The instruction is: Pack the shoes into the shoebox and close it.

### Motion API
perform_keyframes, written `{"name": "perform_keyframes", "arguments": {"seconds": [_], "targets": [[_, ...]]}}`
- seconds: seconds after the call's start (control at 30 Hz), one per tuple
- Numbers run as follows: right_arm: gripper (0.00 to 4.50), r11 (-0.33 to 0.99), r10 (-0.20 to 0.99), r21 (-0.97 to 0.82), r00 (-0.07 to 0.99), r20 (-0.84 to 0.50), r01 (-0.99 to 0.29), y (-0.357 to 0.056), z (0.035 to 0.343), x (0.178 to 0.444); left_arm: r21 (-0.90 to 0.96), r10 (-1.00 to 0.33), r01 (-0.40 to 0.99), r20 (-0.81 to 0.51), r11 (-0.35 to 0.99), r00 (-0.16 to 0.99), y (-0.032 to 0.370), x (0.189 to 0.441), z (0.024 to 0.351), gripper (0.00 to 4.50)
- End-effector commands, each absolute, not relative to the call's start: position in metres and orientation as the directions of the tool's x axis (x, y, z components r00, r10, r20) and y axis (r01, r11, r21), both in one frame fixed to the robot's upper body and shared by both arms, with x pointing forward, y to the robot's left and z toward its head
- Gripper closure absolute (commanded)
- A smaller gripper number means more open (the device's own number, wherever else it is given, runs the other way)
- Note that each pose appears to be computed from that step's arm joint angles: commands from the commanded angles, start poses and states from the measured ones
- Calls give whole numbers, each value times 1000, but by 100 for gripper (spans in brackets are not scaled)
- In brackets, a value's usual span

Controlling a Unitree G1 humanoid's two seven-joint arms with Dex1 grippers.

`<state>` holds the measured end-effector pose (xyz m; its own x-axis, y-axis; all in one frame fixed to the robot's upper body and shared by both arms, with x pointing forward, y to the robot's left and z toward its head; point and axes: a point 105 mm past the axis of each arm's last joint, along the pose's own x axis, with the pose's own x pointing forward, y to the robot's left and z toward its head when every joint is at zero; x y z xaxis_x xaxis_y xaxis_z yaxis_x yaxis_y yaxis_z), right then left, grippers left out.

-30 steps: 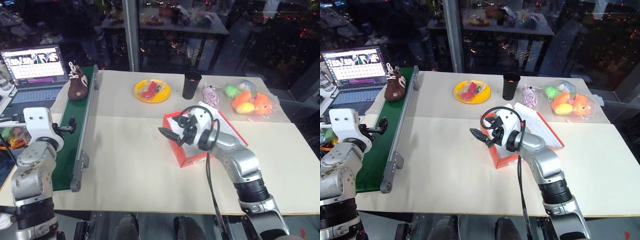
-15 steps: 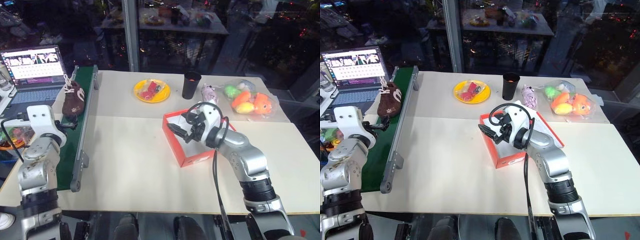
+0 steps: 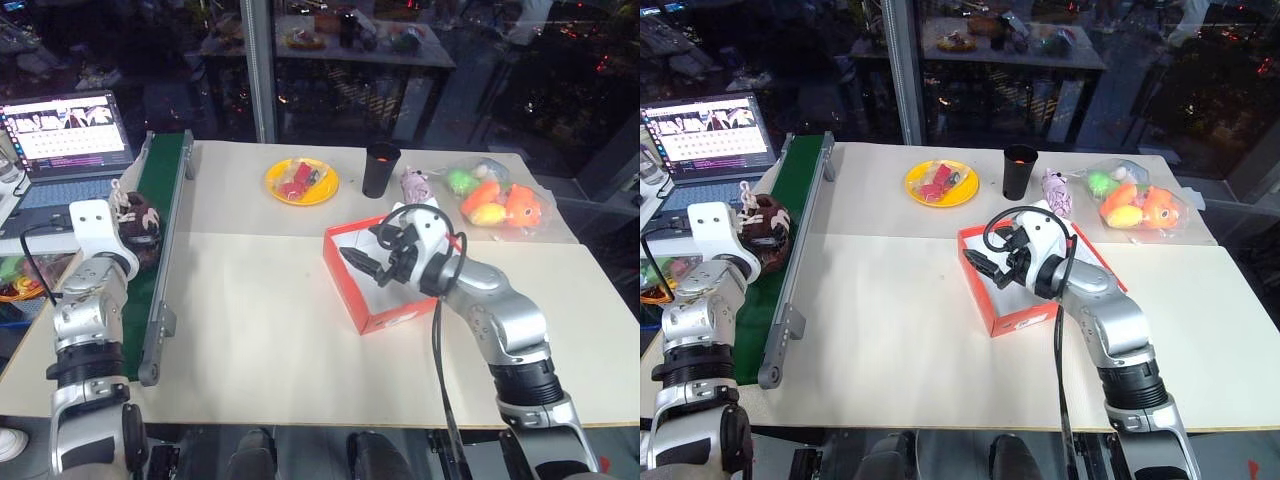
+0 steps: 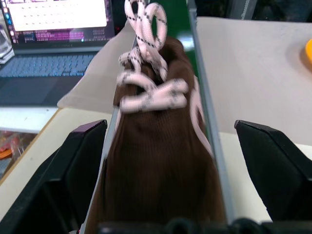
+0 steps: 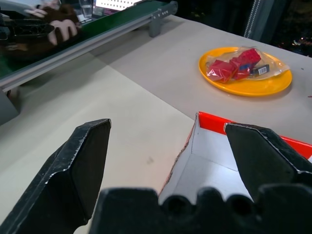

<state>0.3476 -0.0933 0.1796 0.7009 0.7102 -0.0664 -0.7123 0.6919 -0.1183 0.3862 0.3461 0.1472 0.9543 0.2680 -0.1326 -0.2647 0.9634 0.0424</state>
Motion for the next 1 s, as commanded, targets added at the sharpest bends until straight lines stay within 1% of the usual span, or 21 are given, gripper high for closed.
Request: {"name": "perform_keyframes", "arguments": {"seconds": [0.03, 0.13, 0.17, 0.27, 0.3, 0.37, 0.43, 0.5, 0.57, 0.63, 0.73, 0.8, 0.83, 0.9, 1.0], "targets": [[0, 703, 699, -162, 715, -23, -692, -99, 196, 343, 29, 244, -242, -164, 970, 956, 342, 387, 145, 137], [0, 709, 691, -166, 722, -27, -685, -101, 196, 343, 6, 226, -227, -144, 974, 964, 334, 391, 149, 256], [0, 710, 690, -166, 723, -28, -684, -101, 196, 343, -1, 221, -223, -135, 975, 966, 332, 392, 151, 272], [0, 715, 686, -164, 727, -25, -680, -101, 197, 343, -8, 190, -191, -61, 982, 980, 322, 400, 169, 357], [0, 719, 684, -152, 729, -16, -678, -101, 199, 343, -10, 151, -151, 7, 988, 988, 311, 405, 187, 381], [0, 730, 678, -121, 735, 6, -673, -103, 203, 342, -35, 78, -74, 103, 997, 992, 291, 411, 213, 411], [0, 744, 668, -59, 743, 51, -665, -105, 211, 343, -83, -29, 45, 185, 996, 982, 262, 416, 237, 411], [0, 751, 658, -4, 747, 90, -661, -107, 219, 344, -96, -100, 123, 215, 988, 971, 244, 417, 247, 411], [0, 751, 627, 127, 760, 171, -648, -112, 238, 349, -98, -303, 340, 276, 935, 912, 188, 415, 270, 411], [0, 725, 604, 242, 764, 225, -645, -114, 251, 352, -93, -456, 500, 296, 861, 840, 142, 408, 283, 411], [0, 673, 576, 375, 770, 276, -638, -118, 265, 355, -91, -594, 635, 276, 767, 756, 96, 397, 286, 411], [0, 629, 561, 442, 767, 311, -640, -120, 275, 354, -92, -642, 682, 266, 726, 719, 79, 390, 285, 411], [0, 609, 559, 464, 764, 323, -643, -120, 279, 353, -95, -653, 693, 263, 715, 710, 75, 388, 285, 411], [0, 555, 562, 504, 745, 360, -662, -117, 292, 348, -89, -726, 762, 250, 641, 640, 52, 377, 282, 411], [0, 538, 559, 530, 749, 356, -655, -116, 297, 345, -93, -795, 828, 240, 553, 557, 29, 363, 281, 411]]}}
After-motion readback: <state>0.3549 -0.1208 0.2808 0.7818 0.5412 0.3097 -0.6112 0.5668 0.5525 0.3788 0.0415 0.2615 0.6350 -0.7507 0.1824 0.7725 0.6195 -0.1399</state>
